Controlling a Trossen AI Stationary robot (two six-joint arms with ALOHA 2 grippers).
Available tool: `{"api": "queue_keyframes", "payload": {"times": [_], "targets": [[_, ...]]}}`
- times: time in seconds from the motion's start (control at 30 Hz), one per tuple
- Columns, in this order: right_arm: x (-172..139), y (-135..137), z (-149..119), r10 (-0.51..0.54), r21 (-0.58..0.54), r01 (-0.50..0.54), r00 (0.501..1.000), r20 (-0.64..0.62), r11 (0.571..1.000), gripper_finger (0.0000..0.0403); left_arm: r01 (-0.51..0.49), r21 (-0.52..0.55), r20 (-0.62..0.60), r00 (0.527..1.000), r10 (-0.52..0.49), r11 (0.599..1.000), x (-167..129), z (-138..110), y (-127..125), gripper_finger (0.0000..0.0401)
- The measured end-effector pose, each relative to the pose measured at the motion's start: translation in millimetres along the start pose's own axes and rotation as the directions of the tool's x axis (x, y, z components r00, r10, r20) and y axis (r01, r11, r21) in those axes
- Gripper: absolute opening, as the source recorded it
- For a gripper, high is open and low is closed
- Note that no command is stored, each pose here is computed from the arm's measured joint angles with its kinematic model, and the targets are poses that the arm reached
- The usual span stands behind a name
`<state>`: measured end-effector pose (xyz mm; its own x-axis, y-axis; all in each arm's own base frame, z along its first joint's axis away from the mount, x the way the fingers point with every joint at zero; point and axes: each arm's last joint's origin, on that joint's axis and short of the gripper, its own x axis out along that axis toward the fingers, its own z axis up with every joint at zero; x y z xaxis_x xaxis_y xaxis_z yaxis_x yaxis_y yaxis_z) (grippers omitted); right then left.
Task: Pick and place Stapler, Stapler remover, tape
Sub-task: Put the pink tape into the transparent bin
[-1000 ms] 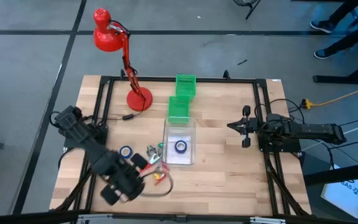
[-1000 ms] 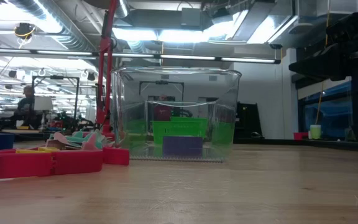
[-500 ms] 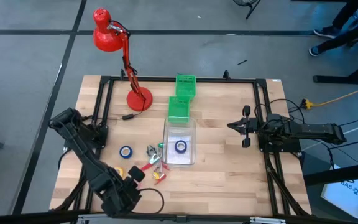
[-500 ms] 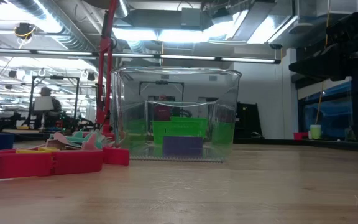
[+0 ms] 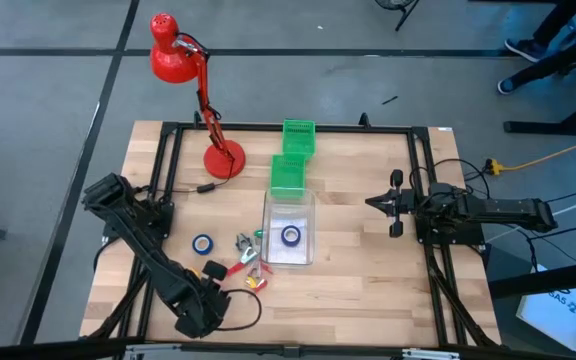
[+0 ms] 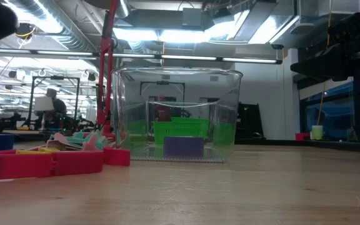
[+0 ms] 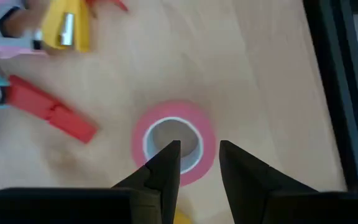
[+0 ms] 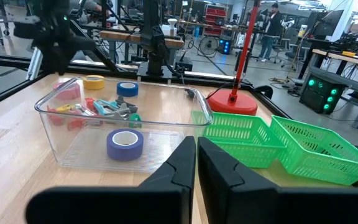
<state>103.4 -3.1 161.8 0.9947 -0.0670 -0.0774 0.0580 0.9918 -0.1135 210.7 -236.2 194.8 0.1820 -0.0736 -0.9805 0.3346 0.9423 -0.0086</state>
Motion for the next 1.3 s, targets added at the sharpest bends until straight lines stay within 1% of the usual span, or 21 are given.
{"api": "queue_keyframes", "payload": {"times": [0.13,0.2,0.37,0.43,0.53,0.73,0.93,1.03,1.17,1.3], "targets": [[0.0,0.0,0.0,0.000,0.000,0.000,1.000,0.000,1.000,0.0021,0.035,-0.022,0.054,0.998,-0.034,0.999,11.5,-3.9,-5.4,0.0107],[0.0,0.0,0.0,0.000,0.000,0.000,1.000,0.000,1.000,0.0021,0.042,-0.041,0.061,0.997,-0.039,0.998,16.1,-7.0,-6.6,0.0106],[0.0,0.0,0.0,0.000,0.000,0.000,1.000,0.000,1.000,0.0021,-0.017,-0.127,0.057,0.998,0.025,0.992,26.4,-16.3,-2.2,0.0105],[0.0,0.0,0.0,0.000,0.000,0.000,1.000,0.000,1.000,0.0021,-0.009,-0.147,0.060,0.998,0.018,0.989,28.9,-17.4,-1.9,0.0104],[0.0,0.0,0.0,0.000,0.000,0.000,1.000,0.000,1.000,0.0021,-0.007,-0.152,0.056,0.998,0.016,0.988,30.4,-18.2,-1.7,0.0103],[0.0,0.0,0.0,0.000,0.000,0.000,1.000,0.000,1.000,0.0021,0.022,-0.173,0.090,0.996,-0.007,0.985,31.9,-14.5,-4.5,0.0103],[0.0,0.0,0.0,0.000,0.000,0.000,1.000,0.000,1.000,0.0021,-0.017,-0.167,0.036,0.999,0.024,0.986,50.4,-15.5,-5.8,0.0102],[0.0,0.0,-0.1,0.000,0.000,0.000,1.000,-0.001,1.000,0.0021,-0.023,-0.167,0.033,0.999,0.029,0.986,52.3,-15.1,-6.1,0.0099],[0.0,0.0,0.0,0.000,0.000,0.000,1.000,0.000,1.000,0.0021,-0.023,-0.179,0.034,0.999,0.030,0.984,52.3,-15.0,-6.2,0.0084],[0.0,0.0,0.0,0.000,0.000,0.000,1.000,0.000,1.000,0.0021,-0.020,-0.181,0.031,0.999,0.026,0.983,50.8,-14.0,-6.8,0.0059]]}}
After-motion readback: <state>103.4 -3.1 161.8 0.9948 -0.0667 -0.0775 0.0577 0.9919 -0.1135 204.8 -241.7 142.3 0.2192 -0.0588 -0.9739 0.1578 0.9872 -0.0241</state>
